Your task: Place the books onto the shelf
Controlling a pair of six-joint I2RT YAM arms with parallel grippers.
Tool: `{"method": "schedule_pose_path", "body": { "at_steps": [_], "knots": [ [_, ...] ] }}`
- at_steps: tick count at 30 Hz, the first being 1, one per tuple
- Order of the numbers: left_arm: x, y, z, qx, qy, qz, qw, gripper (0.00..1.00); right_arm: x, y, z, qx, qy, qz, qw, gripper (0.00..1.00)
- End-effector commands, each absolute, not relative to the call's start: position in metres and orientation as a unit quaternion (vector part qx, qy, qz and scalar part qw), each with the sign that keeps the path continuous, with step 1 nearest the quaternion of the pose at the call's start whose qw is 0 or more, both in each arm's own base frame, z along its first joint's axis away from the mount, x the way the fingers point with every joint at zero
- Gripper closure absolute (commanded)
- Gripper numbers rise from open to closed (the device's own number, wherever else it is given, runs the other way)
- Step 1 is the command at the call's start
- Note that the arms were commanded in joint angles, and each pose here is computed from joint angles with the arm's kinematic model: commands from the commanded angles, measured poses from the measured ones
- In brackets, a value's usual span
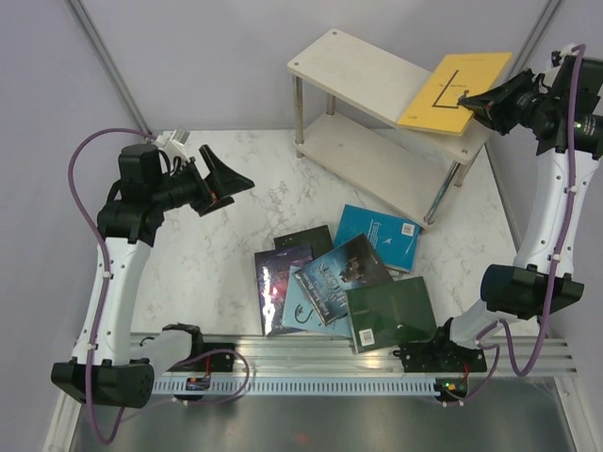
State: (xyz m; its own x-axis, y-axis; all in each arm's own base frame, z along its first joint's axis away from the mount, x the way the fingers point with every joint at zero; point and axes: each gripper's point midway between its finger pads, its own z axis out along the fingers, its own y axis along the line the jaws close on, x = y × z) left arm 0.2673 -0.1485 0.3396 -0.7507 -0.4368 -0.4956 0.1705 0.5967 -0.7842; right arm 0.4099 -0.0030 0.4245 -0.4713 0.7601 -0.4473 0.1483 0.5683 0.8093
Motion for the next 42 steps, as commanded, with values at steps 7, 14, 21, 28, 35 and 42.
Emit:
{"method": "schedule_pose_path", "body": {
  "at_steps": [7,14,21,28,35,42],
  "knots": [
    [0.261,-0.142,0.331,-0.065,0.833,-0.418,0.357,0.01,0.411,-0.024,0.397,0.340,0.794,0.292,0.411,1.00],
    [0.257,-0.142,0.325,-0.065,0.837,-0.415,0.352,0.01,0.393,-0.036,0.357,0.364,0.823,0.233,0.368,0.41],
    [0.260,-0.142,0.323,-0.065,0.840,-0.411,0.348,0.01,0.381,-0.053,0.359,0.362,0.841,0.168,0.366,0.02],
    [0.262,-0.141,0.316,-0.068,0.846,-0.401,0.344,0.02,0.354,-0.071,0.354,0.361,0.855,0.101,0.359,0.02],
    [0.264,-0.128,0.264,-0.110,0.883,-0.346,0.298,0.02,0.322,-0.038,0.435,0.271,0.826,0.033,0.492,0.05],
    [0.245,-0.156,0.195,-0.072,0.924,-0.309,0.214,0.03,0.266,0.138,0.416,0.043,0.823,0.307,0.476,0.02]
  ]
}}
